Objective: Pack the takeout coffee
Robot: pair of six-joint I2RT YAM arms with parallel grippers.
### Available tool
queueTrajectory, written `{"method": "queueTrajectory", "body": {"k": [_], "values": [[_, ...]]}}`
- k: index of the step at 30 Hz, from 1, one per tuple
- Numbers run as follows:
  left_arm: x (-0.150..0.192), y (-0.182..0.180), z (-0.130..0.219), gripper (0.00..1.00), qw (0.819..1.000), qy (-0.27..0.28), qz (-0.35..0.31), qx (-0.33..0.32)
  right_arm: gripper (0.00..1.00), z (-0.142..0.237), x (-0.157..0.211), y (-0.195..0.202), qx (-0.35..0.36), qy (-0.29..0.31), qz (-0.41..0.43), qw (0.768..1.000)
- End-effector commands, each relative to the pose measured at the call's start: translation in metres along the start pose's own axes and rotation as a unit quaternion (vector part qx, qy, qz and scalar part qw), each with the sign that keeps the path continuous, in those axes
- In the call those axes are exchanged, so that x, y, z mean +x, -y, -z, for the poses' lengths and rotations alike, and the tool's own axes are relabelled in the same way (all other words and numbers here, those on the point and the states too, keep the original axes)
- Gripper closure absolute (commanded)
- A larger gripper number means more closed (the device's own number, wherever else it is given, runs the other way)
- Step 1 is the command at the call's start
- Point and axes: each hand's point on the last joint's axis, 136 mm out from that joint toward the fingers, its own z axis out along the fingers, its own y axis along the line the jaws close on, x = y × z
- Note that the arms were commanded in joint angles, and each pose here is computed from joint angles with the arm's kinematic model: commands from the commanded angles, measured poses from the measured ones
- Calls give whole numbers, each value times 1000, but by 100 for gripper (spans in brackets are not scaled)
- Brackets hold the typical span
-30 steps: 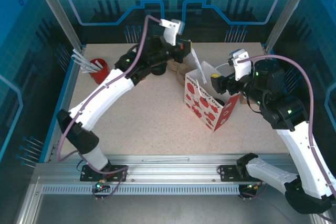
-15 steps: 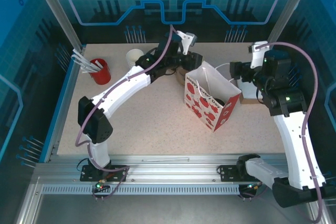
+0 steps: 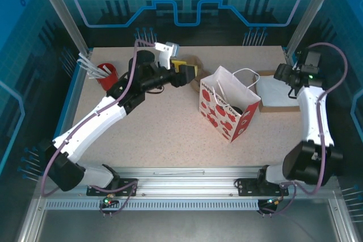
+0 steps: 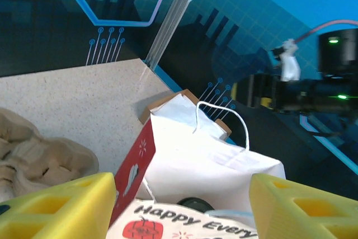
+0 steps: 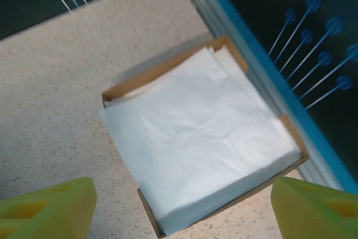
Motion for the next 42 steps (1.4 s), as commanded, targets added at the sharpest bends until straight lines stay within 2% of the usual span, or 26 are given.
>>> {"method": "queueTrajectory", "body": {"k": [1, 6, 11, 18, 23, 26, 38, 42], "values": [[-1, 13, 12, 34, 999, 17, 25, 36, 19, -38, 15, 0, 0, -32, -40, 999], [8, 16, 23, 34, 998, 15, 33, 44, 21, -89, 43, 4, 23, -82, -55, 995], [10, 16, 29, 34, 999, 19, 29, 42, 25, -125, 62, 0, 36, -115, -51, 991], [20, 9, 27, 34, 999, 9, 36, 35, 25, -157, 85, -5, 56, -146, -37, 987], [23, 6, 25, 34, 999, 5, 36, 30, 27, -174, 94, -14, 35, -173, -40, 984], [25, 5, 24, 34, 999, 2, 36, 28, 33, -177, 93, -18, 30, -176, -36, 983], [32, 2, 26, 33, 999, -6, 30, 24, 67, -179, 93, -23, 18, -183, -25, 983], [33, 2, 27, 33, 999, -7, 29, 22, 73, -181, 96, -27, 6, -188, -22, 982]]}}
